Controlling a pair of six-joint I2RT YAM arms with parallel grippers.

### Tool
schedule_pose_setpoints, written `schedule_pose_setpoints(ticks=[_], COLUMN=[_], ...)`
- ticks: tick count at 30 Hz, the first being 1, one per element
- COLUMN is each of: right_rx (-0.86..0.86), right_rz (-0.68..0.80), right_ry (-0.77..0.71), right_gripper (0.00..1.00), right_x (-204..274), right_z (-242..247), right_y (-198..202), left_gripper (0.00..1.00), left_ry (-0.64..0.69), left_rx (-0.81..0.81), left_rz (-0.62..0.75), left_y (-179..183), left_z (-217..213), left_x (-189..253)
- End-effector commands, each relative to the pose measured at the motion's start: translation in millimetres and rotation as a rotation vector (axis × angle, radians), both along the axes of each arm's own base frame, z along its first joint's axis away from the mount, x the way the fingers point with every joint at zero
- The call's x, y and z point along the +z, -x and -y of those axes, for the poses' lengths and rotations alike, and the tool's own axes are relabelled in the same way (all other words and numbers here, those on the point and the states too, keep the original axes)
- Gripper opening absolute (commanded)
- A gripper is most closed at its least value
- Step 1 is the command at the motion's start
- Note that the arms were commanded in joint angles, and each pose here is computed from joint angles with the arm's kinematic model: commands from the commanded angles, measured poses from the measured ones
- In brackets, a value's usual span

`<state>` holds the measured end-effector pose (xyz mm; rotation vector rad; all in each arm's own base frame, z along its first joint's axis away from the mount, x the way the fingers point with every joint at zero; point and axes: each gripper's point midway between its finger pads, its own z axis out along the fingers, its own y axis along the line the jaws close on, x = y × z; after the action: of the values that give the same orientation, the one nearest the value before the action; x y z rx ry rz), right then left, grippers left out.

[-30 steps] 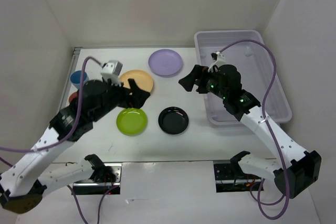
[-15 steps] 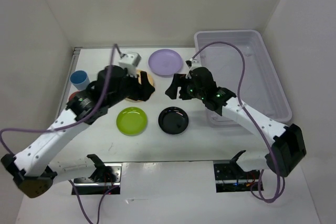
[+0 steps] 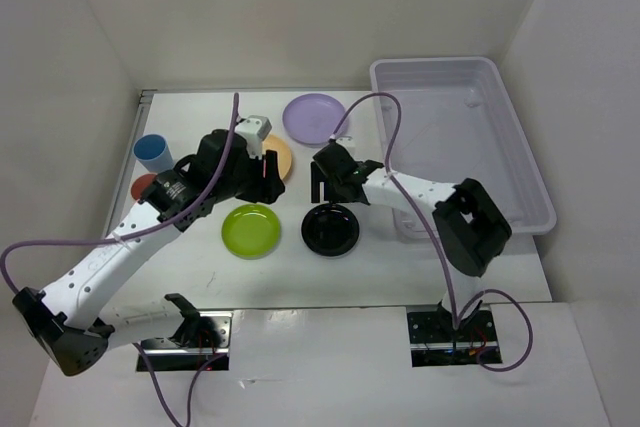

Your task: Place the mixed dishes into the plastic bin

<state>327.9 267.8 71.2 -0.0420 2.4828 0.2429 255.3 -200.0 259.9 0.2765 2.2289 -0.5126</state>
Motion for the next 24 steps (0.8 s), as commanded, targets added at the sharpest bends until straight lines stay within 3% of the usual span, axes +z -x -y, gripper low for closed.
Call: schedule_pose_setpoints(ticks=[1, 8, 11, 18, 22, 24], right_rx=[-0.047, -0.056, -0.015, 0.025, 0.062, 0.099], right_rz=[0.011, -0.022, -0.073, -0.037, -0.117, -0.167], right_ry=[0.096, 0.175, 0.130, 0.030, -0.011, -0.056], right_gripper=[0.89, 0.89, 0.84, 0.84, 0.84, 0.79], right_x=[-10, -36, -44, -19, -26, -30], right_z=[7, 22, 20, 19, 31, 29], right_y=[-14, -19, -14, -7, 8, 15], left_gripper=[0.64, 0.68, 0.69, 0.73, 0.73, 0.74], left_ry=[0.054, 0.052, 0.069, 0.091, 0.105, 0.104], left_rx=[-0.010, -0.004, -0.016, -0.027, -0.033, -0.046], left_rz=[0.042, 0.033, 0.032, 0.008, 0.013, 0.015], left_y=[-3, -10, -9, -11, -9, -8], left_z=[-1, -12, -11, -16, -16, -16], left_x=[13, 9, 10, 4, 8, 8])
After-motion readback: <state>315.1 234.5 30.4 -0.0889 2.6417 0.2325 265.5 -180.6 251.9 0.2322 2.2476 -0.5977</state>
